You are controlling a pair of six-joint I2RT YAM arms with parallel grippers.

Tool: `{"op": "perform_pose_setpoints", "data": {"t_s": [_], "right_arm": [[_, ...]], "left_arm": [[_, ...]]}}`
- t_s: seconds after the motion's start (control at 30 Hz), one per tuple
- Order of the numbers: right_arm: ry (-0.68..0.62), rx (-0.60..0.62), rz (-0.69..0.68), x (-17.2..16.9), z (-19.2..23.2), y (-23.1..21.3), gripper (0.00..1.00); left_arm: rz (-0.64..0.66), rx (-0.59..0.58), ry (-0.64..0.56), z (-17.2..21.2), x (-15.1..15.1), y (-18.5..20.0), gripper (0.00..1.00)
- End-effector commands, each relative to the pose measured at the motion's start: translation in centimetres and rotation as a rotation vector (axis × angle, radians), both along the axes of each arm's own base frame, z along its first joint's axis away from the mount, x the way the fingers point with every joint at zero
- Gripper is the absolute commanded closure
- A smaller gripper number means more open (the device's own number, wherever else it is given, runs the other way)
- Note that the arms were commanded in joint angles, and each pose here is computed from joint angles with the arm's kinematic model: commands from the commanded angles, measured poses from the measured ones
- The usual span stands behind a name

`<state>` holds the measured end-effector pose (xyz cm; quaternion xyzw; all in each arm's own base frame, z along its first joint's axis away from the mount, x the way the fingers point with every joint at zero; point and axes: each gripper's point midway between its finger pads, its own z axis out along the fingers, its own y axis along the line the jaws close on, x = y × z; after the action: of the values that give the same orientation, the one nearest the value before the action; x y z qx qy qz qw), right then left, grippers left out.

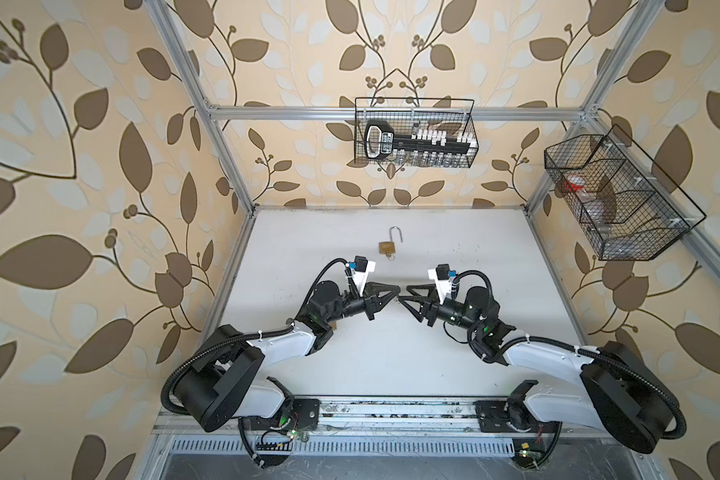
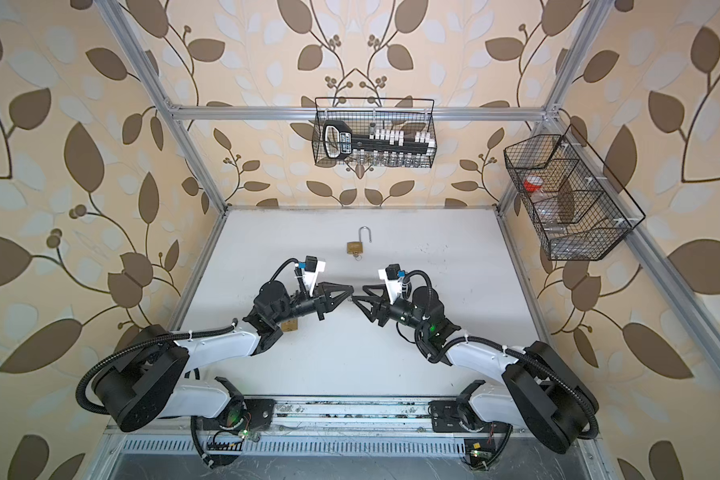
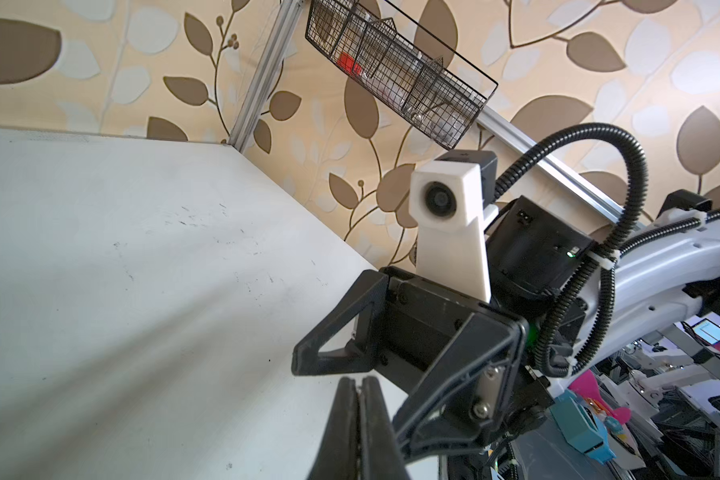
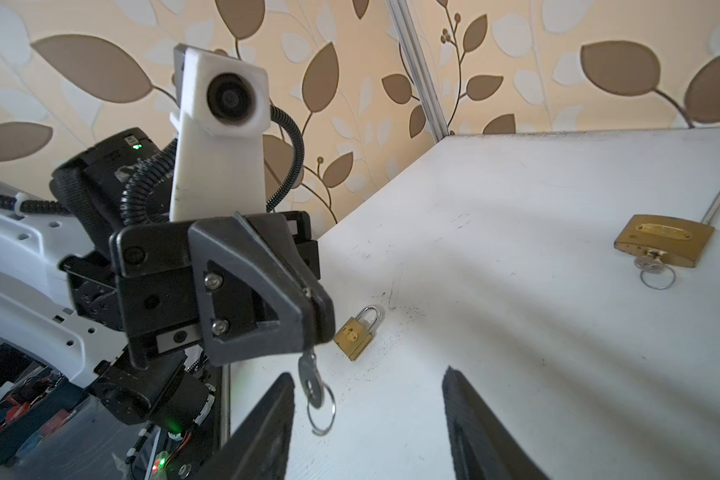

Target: Unlock with the key

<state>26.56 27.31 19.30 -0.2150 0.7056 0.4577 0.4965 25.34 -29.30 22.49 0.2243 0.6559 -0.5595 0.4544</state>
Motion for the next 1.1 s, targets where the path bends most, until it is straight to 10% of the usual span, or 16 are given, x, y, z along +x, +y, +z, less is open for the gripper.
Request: {"op": "perform_pose_setpoints", "data": {"t_s": [0.0,0.73,1.07], "right_arm": [[-0.032,0.019,0.044,-0.1,1.4,1.1,0.43],[0.001,0.006,0.087,-0.1,0.9,2.3,0.77],[0.007,0.009,0.092,-0.1,0.8,2.2,0.72]], "left_arm": [[-0.035,-0.059,-0.070,2.8,-0.4,-0.5,1.00],[-0.036,-0.073,-0.076,2.9,-0.5,-0.4,1.00],[0.033,-0.071,-0.091,3.1,-0.1,0.5,1.00]]}}
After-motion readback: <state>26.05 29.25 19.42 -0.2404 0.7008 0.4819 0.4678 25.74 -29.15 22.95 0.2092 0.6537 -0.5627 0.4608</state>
